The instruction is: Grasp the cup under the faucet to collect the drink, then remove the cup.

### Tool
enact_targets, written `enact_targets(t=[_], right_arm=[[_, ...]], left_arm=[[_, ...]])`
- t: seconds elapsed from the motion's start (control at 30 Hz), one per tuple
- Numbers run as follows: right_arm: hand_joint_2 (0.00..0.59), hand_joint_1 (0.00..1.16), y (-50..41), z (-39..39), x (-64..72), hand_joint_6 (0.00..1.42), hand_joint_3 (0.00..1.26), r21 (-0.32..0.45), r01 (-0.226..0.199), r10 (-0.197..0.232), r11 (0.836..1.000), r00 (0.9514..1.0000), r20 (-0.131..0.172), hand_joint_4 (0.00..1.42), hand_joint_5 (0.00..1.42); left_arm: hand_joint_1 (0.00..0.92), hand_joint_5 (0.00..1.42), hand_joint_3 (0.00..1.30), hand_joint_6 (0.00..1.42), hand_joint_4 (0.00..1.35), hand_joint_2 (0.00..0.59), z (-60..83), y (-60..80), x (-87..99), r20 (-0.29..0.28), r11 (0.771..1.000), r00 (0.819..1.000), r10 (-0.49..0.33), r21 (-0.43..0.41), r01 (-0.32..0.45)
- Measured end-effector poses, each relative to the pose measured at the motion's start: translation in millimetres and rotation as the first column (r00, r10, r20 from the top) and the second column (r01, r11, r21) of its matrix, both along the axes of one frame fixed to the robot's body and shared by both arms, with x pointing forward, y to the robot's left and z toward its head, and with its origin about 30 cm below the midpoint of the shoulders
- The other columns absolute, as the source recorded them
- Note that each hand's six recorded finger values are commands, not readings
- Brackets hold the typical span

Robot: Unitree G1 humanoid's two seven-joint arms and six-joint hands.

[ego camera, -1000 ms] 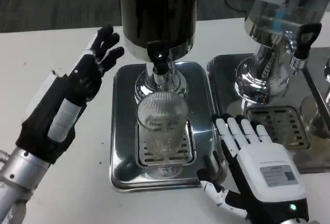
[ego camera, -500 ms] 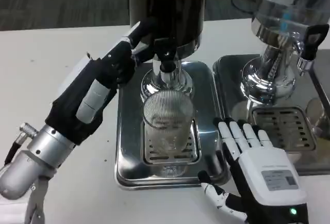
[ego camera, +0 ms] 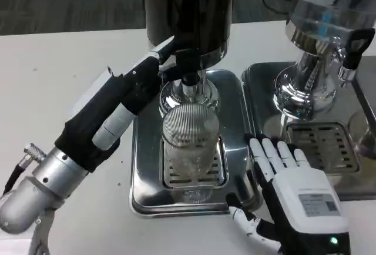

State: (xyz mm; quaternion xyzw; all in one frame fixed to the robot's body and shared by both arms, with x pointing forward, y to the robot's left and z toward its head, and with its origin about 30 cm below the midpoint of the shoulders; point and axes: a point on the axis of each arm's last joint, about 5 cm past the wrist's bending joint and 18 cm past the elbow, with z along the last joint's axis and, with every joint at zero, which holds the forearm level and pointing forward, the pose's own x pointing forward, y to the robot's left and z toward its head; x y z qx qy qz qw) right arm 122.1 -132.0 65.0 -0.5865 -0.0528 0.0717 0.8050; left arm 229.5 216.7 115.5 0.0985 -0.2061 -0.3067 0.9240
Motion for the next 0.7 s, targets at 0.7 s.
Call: enact_targets(t=[0.7], right_arm=[[0.356, 0.23, 1.7, -1.7, -0.7, 0.00, 0.00, 0.031, 0.013, -0.012, 0.999, 0.9998, -0.016, 0.00, 0.00]], left_arm=[[0.000, 0.17, 0.14, 0.15, 0.03, 0.081, 22.7, 13.5, -4.5, 0.298, 0.900, 0.955, 0.005, 0.414, -0.134]])
